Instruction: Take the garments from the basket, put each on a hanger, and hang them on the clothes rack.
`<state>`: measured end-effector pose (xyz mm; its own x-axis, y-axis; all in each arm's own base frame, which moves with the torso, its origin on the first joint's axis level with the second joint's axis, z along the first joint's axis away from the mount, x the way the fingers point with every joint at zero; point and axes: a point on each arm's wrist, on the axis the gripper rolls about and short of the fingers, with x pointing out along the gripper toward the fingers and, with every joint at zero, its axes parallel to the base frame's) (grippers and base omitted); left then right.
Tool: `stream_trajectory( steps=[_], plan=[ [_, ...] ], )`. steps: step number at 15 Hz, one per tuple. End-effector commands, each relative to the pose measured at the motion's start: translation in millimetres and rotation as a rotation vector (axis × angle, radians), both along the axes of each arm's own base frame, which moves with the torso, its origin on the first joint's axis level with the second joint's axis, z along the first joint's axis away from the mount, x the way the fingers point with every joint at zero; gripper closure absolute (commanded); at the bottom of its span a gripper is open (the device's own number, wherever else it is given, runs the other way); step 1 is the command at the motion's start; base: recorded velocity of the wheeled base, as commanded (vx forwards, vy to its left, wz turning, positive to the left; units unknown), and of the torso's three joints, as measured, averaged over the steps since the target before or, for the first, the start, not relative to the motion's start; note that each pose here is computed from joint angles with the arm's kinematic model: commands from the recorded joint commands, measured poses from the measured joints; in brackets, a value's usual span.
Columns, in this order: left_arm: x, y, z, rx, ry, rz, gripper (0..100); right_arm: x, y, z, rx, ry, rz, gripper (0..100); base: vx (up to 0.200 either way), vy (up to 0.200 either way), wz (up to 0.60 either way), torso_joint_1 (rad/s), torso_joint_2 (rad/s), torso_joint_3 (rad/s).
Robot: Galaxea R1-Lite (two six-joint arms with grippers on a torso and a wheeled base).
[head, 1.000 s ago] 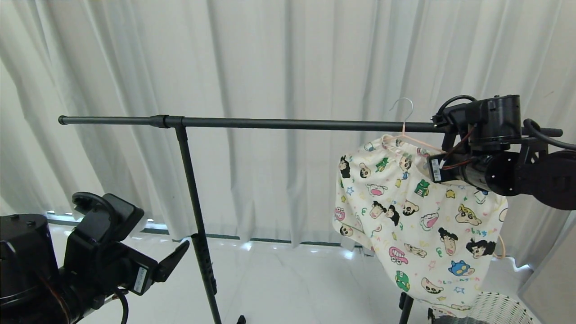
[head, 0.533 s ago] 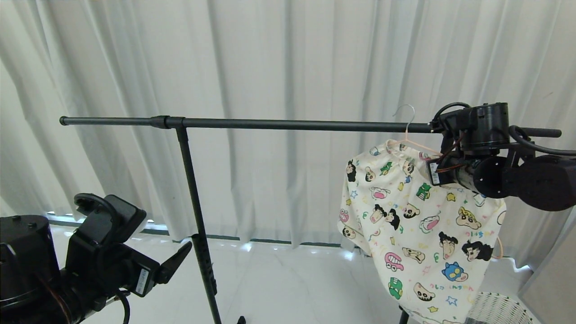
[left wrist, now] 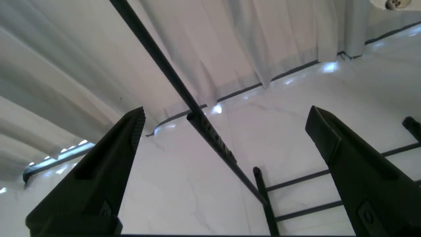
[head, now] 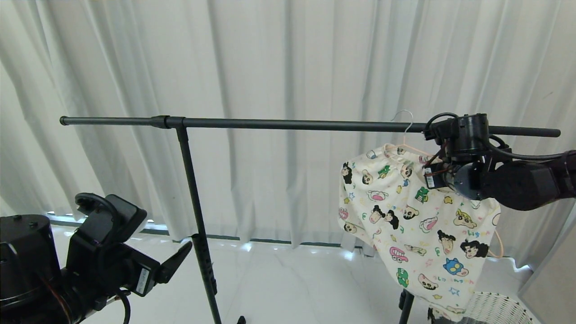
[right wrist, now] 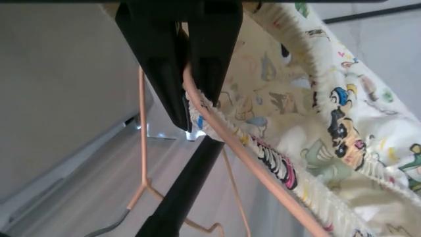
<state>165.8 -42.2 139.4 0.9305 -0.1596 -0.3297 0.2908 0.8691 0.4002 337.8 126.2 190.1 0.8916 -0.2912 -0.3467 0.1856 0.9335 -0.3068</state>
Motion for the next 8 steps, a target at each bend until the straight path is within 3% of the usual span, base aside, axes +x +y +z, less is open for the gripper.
stream_trajectory(
  steps=[1, 7, 8],
  plan=[
    [0.2, -0.1, -0.4, 0.001, 0.002, 0.0, 0, -1.0, 4.2, -4.6, -0.01, 0.013, 0.005, 100, 0.0, 0.0, 0.0, 0.0, 0.0, 0.0],
    [0.2, -0.1, -0.4, 0.001, 0.002, 0.0, 0, -4.5, 10.5, -4.4, -0.009, 0.013, 0.021, 100, 0.0, 0.0, 0.0, 0.0, 0.0, 0.0],
    [0.2, -0.1, -0.4, 0.001, 0.002, 0.0, 0, -5.0, 10.2, -3.3, -0.006, 0.009, 0.021, 0, 0.0, 0.0, 0.0, 0.0, 0.0, 0.0]
  ],
)
